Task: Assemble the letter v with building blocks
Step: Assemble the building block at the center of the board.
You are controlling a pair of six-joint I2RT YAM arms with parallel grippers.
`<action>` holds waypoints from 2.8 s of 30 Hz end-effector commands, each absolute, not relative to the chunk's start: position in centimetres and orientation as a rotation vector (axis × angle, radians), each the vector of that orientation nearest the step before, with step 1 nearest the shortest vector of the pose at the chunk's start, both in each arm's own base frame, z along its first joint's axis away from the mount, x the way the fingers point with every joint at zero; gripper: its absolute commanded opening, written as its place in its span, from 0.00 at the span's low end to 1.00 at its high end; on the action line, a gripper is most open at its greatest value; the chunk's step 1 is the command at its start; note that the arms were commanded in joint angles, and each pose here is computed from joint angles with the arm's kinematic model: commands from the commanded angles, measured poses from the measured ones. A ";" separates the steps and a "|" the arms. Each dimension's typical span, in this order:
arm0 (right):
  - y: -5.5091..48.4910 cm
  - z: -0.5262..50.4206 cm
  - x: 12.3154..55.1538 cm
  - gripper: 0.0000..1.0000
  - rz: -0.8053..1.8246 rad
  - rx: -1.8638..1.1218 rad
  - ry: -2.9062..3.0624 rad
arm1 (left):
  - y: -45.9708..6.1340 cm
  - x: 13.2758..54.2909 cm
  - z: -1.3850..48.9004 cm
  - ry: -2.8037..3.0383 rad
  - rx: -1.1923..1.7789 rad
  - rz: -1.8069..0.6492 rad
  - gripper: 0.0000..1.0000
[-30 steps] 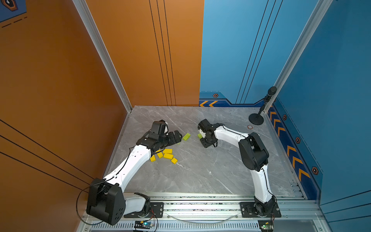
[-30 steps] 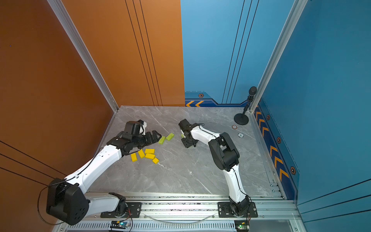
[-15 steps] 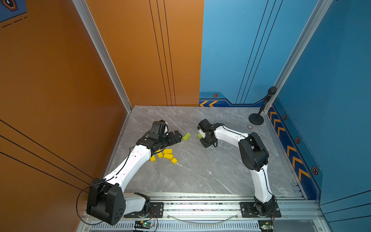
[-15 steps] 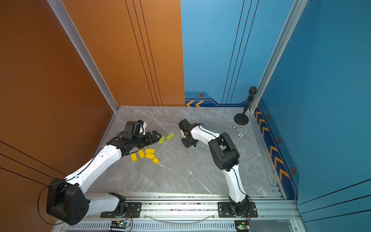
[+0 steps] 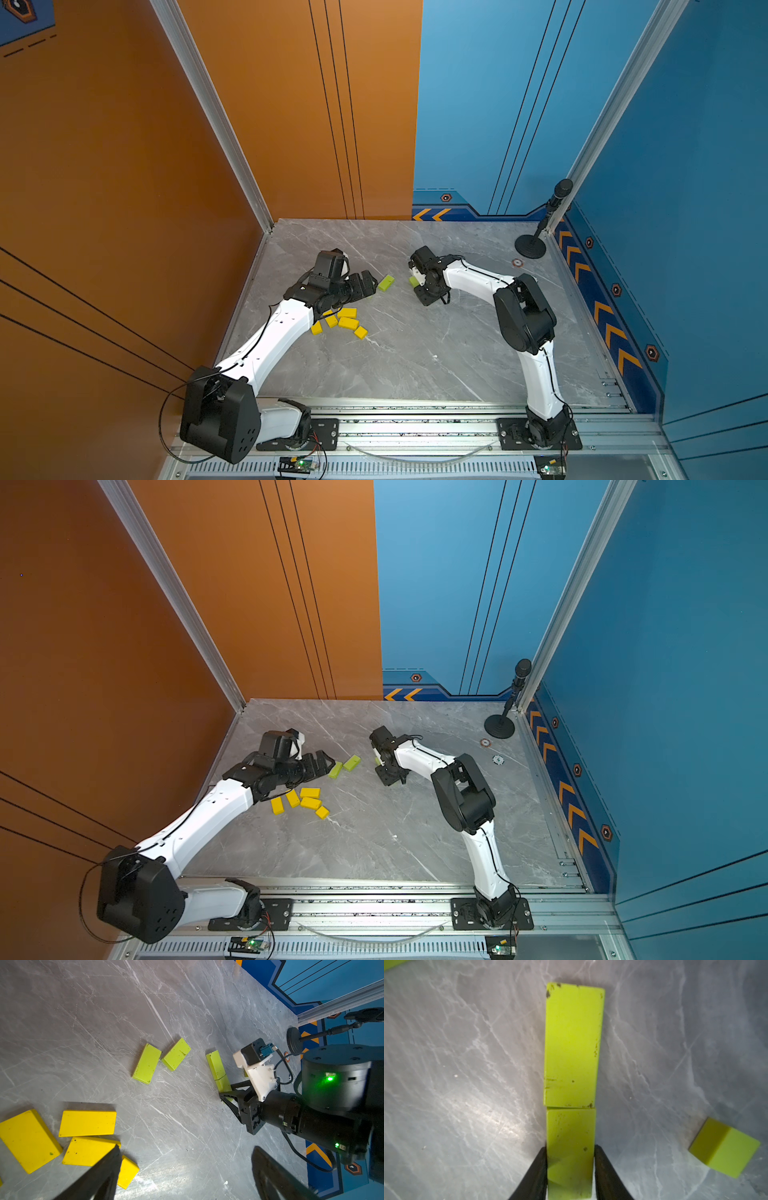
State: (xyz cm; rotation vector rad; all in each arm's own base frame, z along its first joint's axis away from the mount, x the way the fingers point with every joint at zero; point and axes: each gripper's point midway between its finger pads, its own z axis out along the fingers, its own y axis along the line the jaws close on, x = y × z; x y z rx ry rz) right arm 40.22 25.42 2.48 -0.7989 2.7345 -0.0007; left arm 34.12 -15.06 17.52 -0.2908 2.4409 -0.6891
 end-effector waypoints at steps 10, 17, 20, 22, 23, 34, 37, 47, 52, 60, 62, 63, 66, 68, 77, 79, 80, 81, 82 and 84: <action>24.4 0.7 39.4 0.38 -0.058 -0.823 2.797 | -15.3 34.2 17.5 2.453 -0.271 -0.666 0.98; 24.6 0.8 39.5 0.37 -0.062 -0.828 2.789 | -15.3 34.2 17.6 2.452 -0.270 -0.664 0.98; 24.5 0.8 39.5 0.37 -0.060 -0.823 2.791 | -15.3 34.2 17.5 2.453 -0.269 -0.663 0.98; 24.7 0.9 39.4 0.37 -0.059 -0.830 2.786 | -15.3 34.2 17.5 2.454 -0.270 -0.663 0.98; 24.6 0.9 39.5 0.37 -0.063 -0.831 2.785 | -15.3 34.2 17.5 2.453 -0.271 -0.661 0.98; 24.9 0.9 39.4 0.37 -0.057 -0.828 2.786 | -15.3 34.2 17.5 2.455 -0.269 -0.664 0.98; 24.9 0.9 39.5 0.37 -0.060 -0.828 2.782 | -15.4 34.2 17.4 2.457 -0.270 -0.666 0.98; 24.9 1.1 39.7 0.37 -0.066 -0.823 2.777 | -15.4 34.2 17.2 2.462 -0.270 -0.665 0.98; 24.8 1.1 39.6 0.34 -0.068 -0.828 2.777 | -15.4 34.2 17.3 2.462 -0.269 -0.664 0.98; 25.3 1.2 39.7 0.34 -0.065 -0.838 2.769 | -15.5 34.2 17.3 2.461 -0.266 -0.666 0.98; 25.3 1.3 39.7 0.34 -0.064 -0.835 2.767 | -15.5 34.2 17.4 2.460 -0.266 -0.667 0.98; 25.4 1.4 39.7 0.34 -0.062 -0.834 2.766 | -15.5 34.2 17.3 2.462 -0.266 -0.665 0.98; 25.5 1.5 39.6 0.34 -0.061 -0.837 2.763 | -15.5 34.2 17.3 2.463 -0.268 -0.665 0.98; 25.4 1.5 39.6 0.34 -0.065 -0.837 2.763 | -15.6 34.2 17.4 2.461 -0.265 -0.670 0.98; 25.5 1.8 39.6 0.34 -0.040 -0.828 2.767 | -15.7 34.2 17.4 2.464 -0.264 -0.670 0.98; 25.6 1.7 39.4 0.34 -0.045 -0.835 2.766 | -15.7 34.1 17.3 2.465 -0.264 -0.668 0.98; 25.6 1.8 39.5 0.34 -0.042 -0.833 2.763 | -15.6 34.1 17.3 2.465 -0.264 -0.667 0.98; 25.6 1.8 39.5 0.34 -0.035 -0.828 2.763 | -15.6 34.1 17.3 2.465 -0.264 -0.667 0.98; 25.7 1.9 39.5 0.34 -0.028 -0.825 2.761 | -15.7 34.1 17.3 2.466 -0.261 -0.668 0.98; 25.8 2.0 39.6 0.34 -0.025 -0.820 2.759 | -15.7 34.1 17.3 2.466 -0.262 -0.665 0.98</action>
